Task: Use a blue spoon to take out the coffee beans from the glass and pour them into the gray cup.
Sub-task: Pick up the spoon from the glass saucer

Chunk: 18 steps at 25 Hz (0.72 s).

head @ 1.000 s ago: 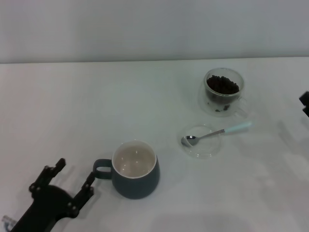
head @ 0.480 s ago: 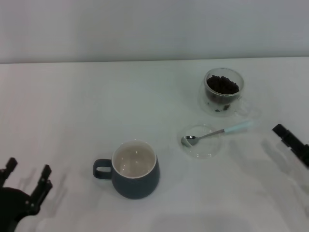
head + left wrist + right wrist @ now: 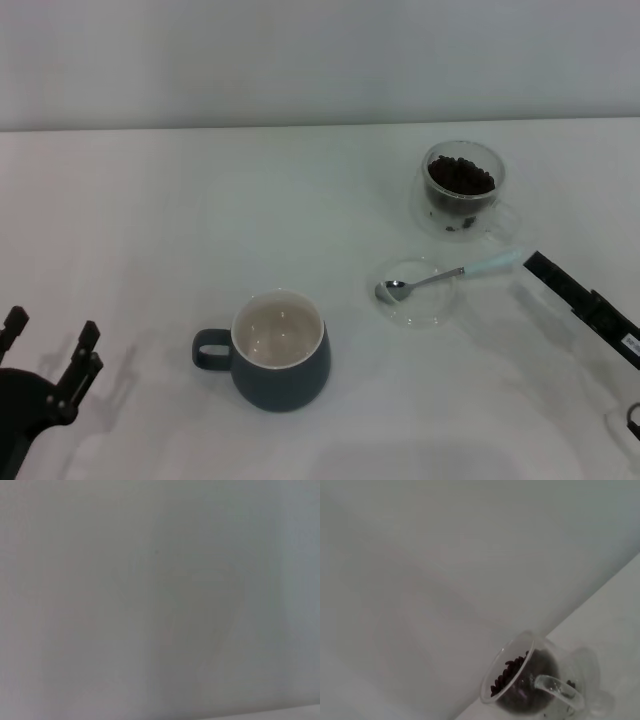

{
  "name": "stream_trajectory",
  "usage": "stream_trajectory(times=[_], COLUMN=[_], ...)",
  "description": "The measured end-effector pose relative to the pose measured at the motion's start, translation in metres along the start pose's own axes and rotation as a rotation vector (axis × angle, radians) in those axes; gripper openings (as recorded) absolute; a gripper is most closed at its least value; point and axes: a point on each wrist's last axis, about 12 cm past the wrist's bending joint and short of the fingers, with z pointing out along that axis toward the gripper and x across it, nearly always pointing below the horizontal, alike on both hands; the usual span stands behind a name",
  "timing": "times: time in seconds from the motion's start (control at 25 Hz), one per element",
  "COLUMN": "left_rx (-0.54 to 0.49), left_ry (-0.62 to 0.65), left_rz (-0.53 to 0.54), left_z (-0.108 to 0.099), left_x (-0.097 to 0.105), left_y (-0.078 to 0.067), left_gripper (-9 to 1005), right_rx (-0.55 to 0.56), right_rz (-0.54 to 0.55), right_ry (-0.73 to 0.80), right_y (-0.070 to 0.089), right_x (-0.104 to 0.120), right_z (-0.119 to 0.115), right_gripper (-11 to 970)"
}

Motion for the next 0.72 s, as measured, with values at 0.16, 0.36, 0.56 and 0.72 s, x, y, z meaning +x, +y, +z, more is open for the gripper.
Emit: stream_trajectory(times=[0.16,0.36,0.56,0.72], left_rx=[-0.014,-0.019,-0.017,-0.017], left_ry=[-0.003,-0.007,-0.012,-0.012], left_rz=[0.0,0.0,0.0,0.0], left_z=[0.001,0.004,0.006,0.006], left_x=[-0.001,-0.001,-0.002,-0.002], left_y=[0.003,0.003,0.003,0.003], left_gripper=[785,785,784,783], right_rx=[0.006,0.003,0.013,0.023], right_rz=[-0.009,-0.012,-0.024,-0.033], right_ry=[0.022,0.04,0.06,0.087], right_y=[0.002,0.006,0.007,0.01], right_x=[-0.002,-0.003,-0.004,-0.004], right_z=[0.012,0.024,0.035,0.044], right_gripper=[870,870,869,869])
